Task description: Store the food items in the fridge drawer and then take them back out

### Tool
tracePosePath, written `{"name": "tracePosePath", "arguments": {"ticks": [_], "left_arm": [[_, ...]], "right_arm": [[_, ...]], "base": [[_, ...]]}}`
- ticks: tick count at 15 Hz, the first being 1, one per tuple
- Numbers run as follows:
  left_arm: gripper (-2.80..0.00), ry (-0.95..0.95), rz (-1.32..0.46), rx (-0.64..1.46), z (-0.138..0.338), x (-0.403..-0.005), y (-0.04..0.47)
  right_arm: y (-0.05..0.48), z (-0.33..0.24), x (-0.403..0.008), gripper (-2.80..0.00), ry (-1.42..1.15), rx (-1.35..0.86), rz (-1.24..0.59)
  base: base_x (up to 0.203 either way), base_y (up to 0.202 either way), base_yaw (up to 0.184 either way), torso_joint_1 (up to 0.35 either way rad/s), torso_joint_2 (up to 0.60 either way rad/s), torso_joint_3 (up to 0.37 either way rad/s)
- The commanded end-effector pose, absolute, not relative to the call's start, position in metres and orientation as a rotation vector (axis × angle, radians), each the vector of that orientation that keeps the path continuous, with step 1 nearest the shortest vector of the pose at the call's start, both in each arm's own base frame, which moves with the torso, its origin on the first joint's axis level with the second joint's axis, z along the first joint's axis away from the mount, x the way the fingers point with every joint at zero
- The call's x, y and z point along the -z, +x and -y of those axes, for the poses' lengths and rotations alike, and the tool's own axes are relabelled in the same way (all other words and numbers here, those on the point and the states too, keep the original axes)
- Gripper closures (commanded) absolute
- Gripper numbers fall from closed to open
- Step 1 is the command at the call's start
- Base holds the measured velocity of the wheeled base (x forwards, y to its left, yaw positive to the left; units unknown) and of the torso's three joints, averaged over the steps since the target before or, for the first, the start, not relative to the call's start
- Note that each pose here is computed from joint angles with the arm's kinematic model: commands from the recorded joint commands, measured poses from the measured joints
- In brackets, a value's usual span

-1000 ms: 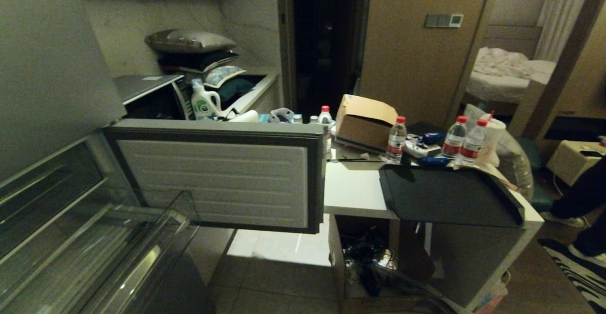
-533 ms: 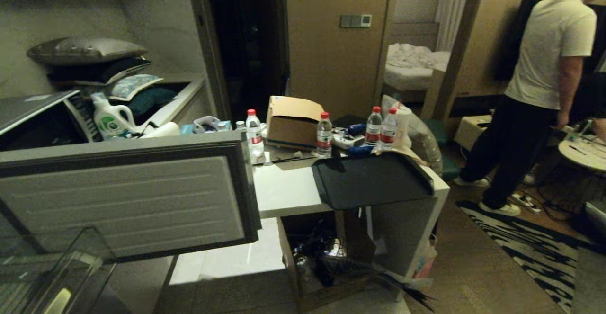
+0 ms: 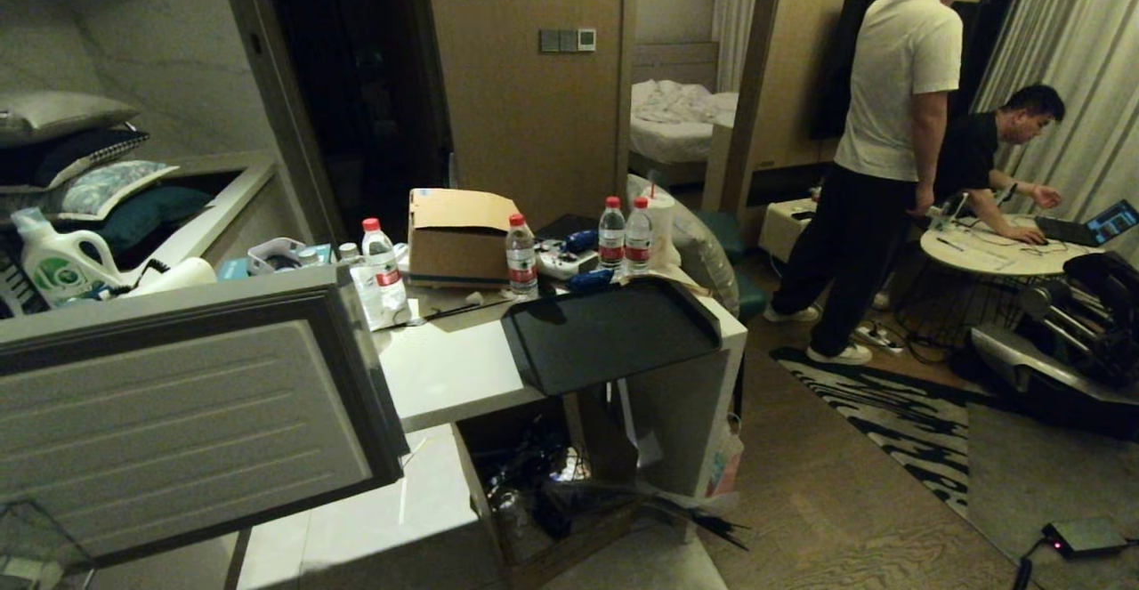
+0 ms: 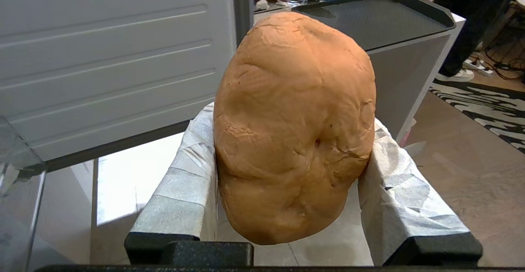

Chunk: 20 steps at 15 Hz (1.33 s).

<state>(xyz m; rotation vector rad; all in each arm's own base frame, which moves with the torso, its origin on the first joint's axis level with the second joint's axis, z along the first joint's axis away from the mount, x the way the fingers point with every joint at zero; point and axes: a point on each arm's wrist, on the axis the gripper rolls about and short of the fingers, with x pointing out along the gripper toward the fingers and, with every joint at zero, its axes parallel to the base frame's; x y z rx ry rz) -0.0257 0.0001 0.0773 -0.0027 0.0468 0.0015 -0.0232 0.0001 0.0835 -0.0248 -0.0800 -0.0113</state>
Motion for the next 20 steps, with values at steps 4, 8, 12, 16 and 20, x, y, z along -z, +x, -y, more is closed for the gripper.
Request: {"name": "tracePosePath", "arguments": {"ticks": [4,8,12,16,20], "left_arm": [[0.00,-0.003,-0.048,-0.002,0.000,-0.077,-0.026],[0.00,-0.004,-0.047,-0.002,0.000,-0.077,-0.026],[0.00,-0.003,-0.048,-0.002,0.000,-0.077,-0.026],[0.00,-0.003,-0.048,-0.002,0.000,-0.077,-0.026],[0.00,-0.003,-0.048,-0.002,0.000,-0.077,-0.026]], "right_arm": [[-0.018,0.000,-0.122,0.00,0.020,-0.012,0.014],[0.031,-0.003,-0.167,0.00,0.072,-0.140,-0.186],[0.110,-0.008,-0.186,0.00,0.099,-0.270,-0.292],[0.183,-0.031,-0.179,0.00,0.097,-0.400,-0.342],[0.236,-0.081,-0.153,0.00,0.057,-0.499,-0.365]], "base": [[0.000,0.000,0.000,0.000,0.00,0.000],[0.000,0.000,0.000,0.000,0.00,0.000],[0.000,0.000,0.000,0.000,0.00,0.000],[0.000,0.000,0.000,0.000,0.00,0.000],[0.000,0.000,0.000,0.000,0.00,0.000]]}}
